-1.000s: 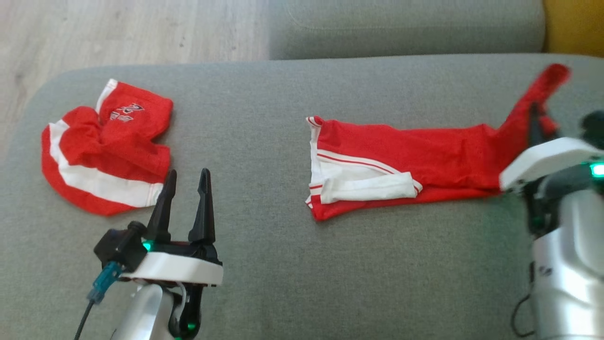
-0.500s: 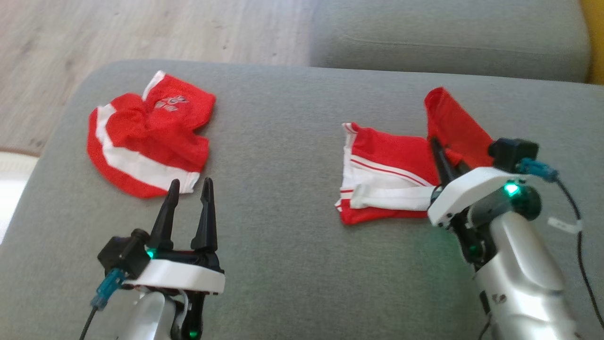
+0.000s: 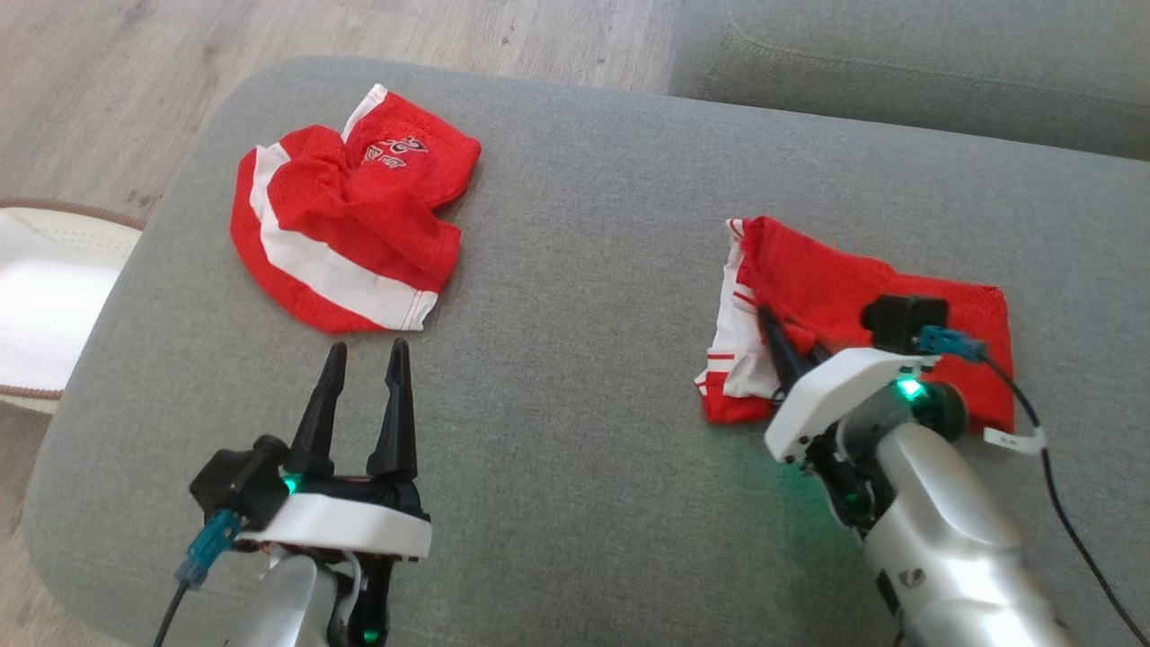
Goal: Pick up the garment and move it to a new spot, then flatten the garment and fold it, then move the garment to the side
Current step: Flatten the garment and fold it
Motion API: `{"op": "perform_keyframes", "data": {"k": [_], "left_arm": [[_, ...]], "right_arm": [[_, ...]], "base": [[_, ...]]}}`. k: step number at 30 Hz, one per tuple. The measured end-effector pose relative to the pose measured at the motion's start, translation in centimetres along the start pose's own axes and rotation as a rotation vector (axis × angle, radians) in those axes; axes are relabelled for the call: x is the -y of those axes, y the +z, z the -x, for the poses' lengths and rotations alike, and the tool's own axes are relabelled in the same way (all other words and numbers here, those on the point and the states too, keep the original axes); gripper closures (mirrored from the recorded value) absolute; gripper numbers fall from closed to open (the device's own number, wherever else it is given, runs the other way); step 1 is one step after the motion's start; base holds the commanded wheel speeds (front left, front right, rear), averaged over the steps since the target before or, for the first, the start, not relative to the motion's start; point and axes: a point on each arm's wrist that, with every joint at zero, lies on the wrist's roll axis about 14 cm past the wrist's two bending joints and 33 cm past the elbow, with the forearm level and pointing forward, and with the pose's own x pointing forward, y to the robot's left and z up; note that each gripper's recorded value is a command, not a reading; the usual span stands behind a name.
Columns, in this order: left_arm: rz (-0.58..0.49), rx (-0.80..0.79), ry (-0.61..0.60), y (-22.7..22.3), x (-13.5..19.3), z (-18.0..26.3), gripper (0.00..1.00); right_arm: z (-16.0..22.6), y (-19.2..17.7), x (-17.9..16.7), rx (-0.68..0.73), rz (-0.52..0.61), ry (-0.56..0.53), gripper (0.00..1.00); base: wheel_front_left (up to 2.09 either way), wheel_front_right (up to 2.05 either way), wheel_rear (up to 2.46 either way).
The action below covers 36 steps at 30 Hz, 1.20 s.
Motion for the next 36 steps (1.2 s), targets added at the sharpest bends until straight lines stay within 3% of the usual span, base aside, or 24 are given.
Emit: {"op": "perform_keyframes", "data": {"k": [4, 8, 17, 25, 36], "left_arm": [[0.0, -0.005, 0.003, -0.1, -0.1, 0.0, 0.0], [0.002, -0.004, -0.012, -0.1, 0.4, -0.3, 0.0], [0.012, 0.018, -0.106, 0.4, 3.4, -1.9, 0.0], [0.002, 0.021, -0.196, 0.3, 6.4, -3.4, 0.0], [-0.003, 0.03, -0.259, 0.3, 8.7, -4.6, 0.0]], "right_arm": [[-0.1, -1.1, -1.5, -0.031, -0.008, 0.045, 0.0], [0.2, -0.7, -0.6, -0.012, -0.01, 0.019, 0.0], [1.9, 6.7, 3.1, 0.236, 0.098, -0.094, 0.0], [7.6, 12.7, 8.1, 0.475, 0.212, -0.243, 0.0], [15.4, 8.8, 11.8, 0.549, 0.153, -0.429, 0.0]], "base": [[0.0, 0.0, 0.0], [0.0, 0.0, 0.0], [0.0, 0.0, 0.0], [0.0, 0.0, 0.0], [0.0, 0.0, 0.0]]}}
